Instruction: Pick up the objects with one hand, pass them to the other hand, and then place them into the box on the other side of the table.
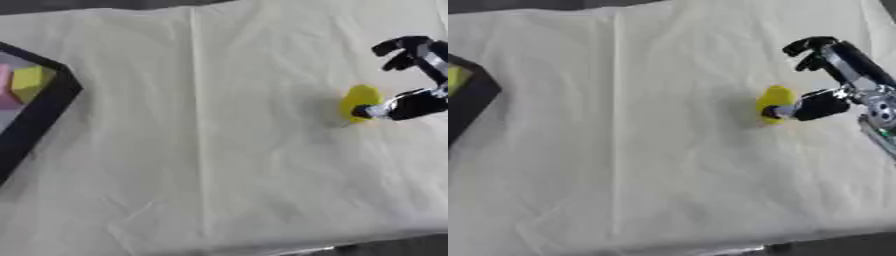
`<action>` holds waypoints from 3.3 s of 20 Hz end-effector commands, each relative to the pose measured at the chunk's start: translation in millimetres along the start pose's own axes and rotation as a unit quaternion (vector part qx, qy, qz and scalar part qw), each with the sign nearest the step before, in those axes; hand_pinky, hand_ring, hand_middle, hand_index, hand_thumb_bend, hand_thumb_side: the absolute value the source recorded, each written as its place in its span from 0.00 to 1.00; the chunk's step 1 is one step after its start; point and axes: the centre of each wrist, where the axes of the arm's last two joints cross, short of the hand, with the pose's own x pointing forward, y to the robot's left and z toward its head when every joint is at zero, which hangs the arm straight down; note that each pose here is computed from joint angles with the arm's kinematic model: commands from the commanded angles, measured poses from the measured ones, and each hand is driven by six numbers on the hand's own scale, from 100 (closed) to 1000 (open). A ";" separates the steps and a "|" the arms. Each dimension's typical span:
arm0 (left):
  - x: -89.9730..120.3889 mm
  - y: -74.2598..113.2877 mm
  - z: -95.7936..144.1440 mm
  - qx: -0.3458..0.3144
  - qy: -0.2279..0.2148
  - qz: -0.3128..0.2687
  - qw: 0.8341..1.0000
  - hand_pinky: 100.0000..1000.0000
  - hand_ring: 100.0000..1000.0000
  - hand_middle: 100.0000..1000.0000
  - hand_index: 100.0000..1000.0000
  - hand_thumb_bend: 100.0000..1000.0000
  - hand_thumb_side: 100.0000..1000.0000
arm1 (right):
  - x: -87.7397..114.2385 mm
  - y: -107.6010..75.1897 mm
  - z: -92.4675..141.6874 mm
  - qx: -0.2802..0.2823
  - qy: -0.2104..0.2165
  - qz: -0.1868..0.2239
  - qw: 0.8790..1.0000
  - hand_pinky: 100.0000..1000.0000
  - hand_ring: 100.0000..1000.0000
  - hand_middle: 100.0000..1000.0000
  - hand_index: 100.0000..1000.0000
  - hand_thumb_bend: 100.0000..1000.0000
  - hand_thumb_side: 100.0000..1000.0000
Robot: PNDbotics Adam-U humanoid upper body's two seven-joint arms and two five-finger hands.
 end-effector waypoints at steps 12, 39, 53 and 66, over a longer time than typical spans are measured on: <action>3.7 8.5 -1.9 0.010 -0.011 -0.010 1.000 0.78 0.62 0.55 0.73 0.00 0.48 | 2.6 -7.5 2.6 0.009 0.039 0.036 0.999 0.74 0.68 0.71 0.77 0.61 0.15; 2.7 4.4 0.0 0.002 -0.006 -0.009 1.000 0.78 0.62 0.55 0.73 0.00 0.49 | -19.8 9.7 -8.4 0.053 0.099 0.047 0.993 0.77 0.73 0.68 0.75 0.49 0.09; 2.2 3.4 0.9 0.000 -0.004 -0.007 1.000 0.78 0.62 0.55 0.72 0.00 0.49 | -29.5 17.7 -13.1 0.078 0.115 0.020 0.990 0.74 0.62 0.51 0.62 0.33 0.00; 1.9 3.2 0.9 -0.002 -0.005 -0.008 1.000 0.78 0.62 0.54 0.73 0.00 0.49 | -29.6 18.8 -12.1 0.085 0.092 -0.020 0.992 0.68 0.46 0.30 0.45 0.26 0.00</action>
